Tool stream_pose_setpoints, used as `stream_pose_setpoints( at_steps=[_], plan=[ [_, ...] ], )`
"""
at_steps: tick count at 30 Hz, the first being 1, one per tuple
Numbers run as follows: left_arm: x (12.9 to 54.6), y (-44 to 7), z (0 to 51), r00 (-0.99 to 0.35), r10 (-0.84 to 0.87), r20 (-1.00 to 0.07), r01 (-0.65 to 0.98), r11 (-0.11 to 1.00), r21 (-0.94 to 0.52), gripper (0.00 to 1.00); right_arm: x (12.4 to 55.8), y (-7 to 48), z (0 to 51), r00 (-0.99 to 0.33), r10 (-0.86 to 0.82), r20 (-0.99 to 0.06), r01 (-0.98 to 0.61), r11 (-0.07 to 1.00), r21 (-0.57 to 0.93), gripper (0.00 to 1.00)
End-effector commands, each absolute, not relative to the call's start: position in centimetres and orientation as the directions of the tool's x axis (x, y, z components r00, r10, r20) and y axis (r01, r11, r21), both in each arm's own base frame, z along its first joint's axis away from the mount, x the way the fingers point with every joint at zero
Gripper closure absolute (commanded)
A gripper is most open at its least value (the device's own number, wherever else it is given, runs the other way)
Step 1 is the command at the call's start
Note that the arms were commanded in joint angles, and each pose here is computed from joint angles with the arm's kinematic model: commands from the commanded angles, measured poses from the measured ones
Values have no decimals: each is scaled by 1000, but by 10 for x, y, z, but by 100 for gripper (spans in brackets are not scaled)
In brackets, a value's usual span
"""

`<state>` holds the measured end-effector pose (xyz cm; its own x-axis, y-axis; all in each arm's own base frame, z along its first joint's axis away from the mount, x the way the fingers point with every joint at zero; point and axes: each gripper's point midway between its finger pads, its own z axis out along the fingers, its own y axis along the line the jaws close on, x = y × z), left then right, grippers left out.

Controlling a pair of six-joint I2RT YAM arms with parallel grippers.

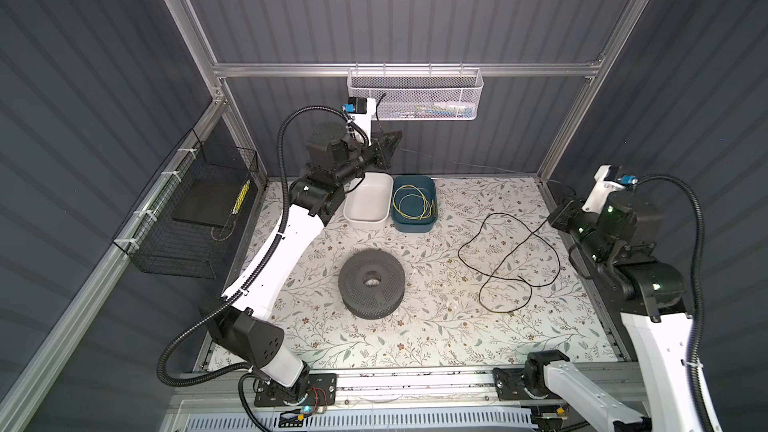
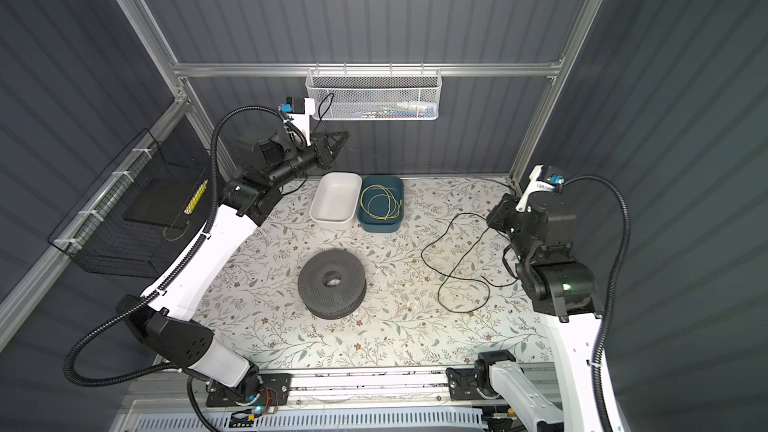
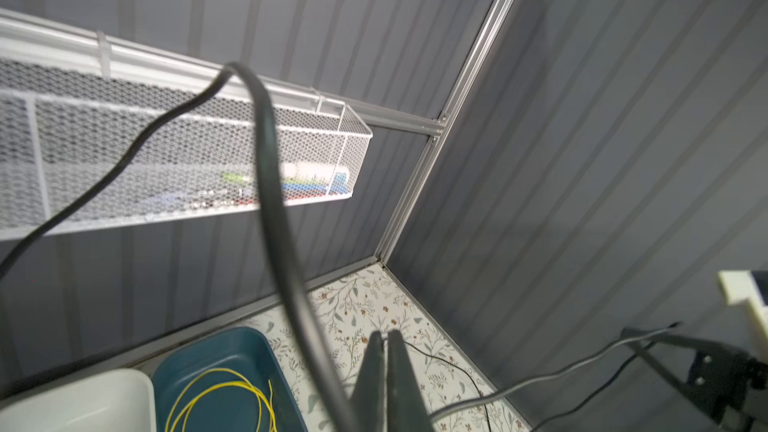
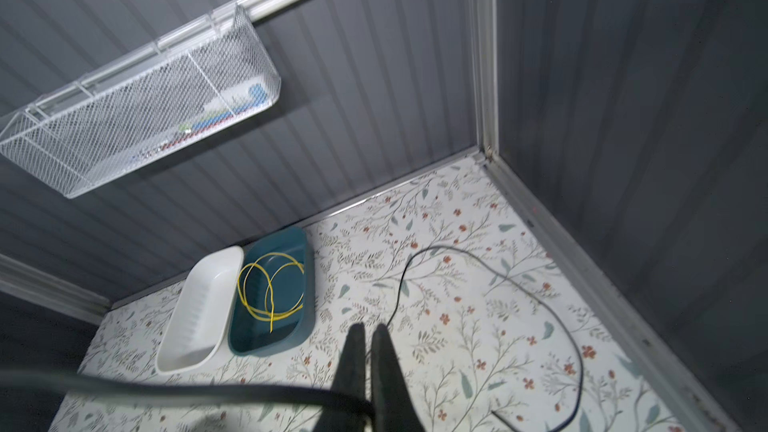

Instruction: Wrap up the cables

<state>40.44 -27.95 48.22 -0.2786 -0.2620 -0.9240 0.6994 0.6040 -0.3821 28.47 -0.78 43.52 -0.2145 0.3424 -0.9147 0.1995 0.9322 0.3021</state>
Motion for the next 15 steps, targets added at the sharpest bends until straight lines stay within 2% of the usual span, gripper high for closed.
stream_pose_setpoints(
  at_steps=[1, 5, 7, 11, 15],
  plan=[
    [401, -273, 490, -267, -300, -916, 720, 570, -396, 100, 290, -26, 466, -189, 265, -946, 285, 936, 206, 100],
    [406, -274, 459, -321, -271, -908, 697, 581, -420, 100, 286, -20, 525, -82, 203, -976, 239, 954, 179, 100],
    [407, -269, 444, -338, -264, -903, 679, 597, -428, 100, 290, 10, 519, -111, 152, -982, 145, 980, 135, 100],
    [403, -252, 434, -328, -267, -906, 652, 630, -422, 100, 293, 86, 432, -281, 130, -951, -91, 983, 161, 100],
    [405, -220, 435, -301, -259, -918, 564, 728, -391, 100, 287, 143, 350, -436, 32, -899, -218, 966, 140, 100]
  ],
)
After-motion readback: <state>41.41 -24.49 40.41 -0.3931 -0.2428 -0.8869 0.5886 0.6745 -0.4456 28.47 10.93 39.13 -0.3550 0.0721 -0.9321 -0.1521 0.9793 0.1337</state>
